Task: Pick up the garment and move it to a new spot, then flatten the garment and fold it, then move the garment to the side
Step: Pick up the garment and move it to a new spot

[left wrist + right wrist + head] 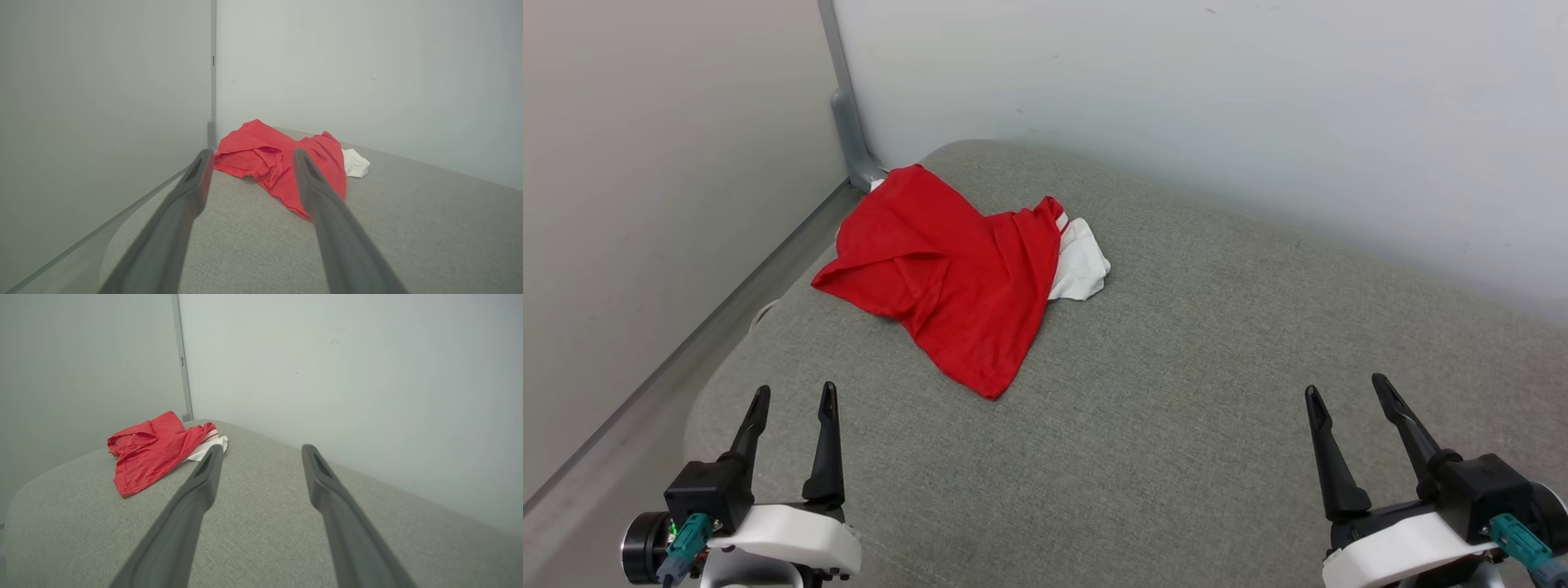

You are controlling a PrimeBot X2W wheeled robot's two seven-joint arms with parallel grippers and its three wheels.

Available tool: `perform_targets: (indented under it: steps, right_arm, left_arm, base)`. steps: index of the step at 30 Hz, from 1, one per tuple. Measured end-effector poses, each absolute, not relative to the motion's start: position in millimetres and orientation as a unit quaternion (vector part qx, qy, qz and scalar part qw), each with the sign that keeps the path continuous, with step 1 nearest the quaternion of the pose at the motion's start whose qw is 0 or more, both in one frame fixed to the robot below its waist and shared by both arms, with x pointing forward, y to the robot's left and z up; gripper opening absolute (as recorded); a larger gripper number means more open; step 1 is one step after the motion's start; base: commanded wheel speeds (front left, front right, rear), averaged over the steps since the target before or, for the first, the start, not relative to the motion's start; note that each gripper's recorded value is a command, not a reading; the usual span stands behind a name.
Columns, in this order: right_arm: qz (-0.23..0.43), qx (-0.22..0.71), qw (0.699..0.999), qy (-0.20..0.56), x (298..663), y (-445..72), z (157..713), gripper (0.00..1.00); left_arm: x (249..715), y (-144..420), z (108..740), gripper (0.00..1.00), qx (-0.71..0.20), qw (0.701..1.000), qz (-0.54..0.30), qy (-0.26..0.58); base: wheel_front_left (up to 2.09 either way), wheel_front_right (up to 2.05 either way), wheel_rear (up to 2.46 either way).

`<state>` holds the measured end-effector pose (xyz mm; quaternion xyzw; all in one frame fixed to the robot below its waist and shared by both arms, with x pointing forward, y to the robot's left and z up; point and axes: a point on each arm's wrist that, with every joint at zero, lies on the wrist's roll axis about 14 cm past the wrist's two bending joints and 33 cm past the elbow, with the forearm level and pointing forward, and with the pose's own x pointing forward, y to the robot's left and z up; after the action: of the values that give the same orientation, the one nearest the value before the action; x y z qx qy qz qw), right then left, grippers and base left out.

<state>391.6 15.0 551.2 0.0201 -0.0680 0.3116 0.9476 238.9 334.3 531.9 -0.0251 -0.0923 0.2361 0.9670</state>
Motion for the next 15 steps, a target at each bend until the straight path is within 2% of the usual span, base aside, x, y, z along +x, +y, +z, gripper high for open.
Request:
perform_targets:
  steps: [15]
  right_arm:
    - [0.31,0.017,0.948,-0.069,398.8,16.6,550.4,1.0]
  left_arm:
    - [247.0,332.2,528.1,1.0,-0.01,0.971,0.226,-0.078]
  base:
    - [0.0,0.0,0.0]
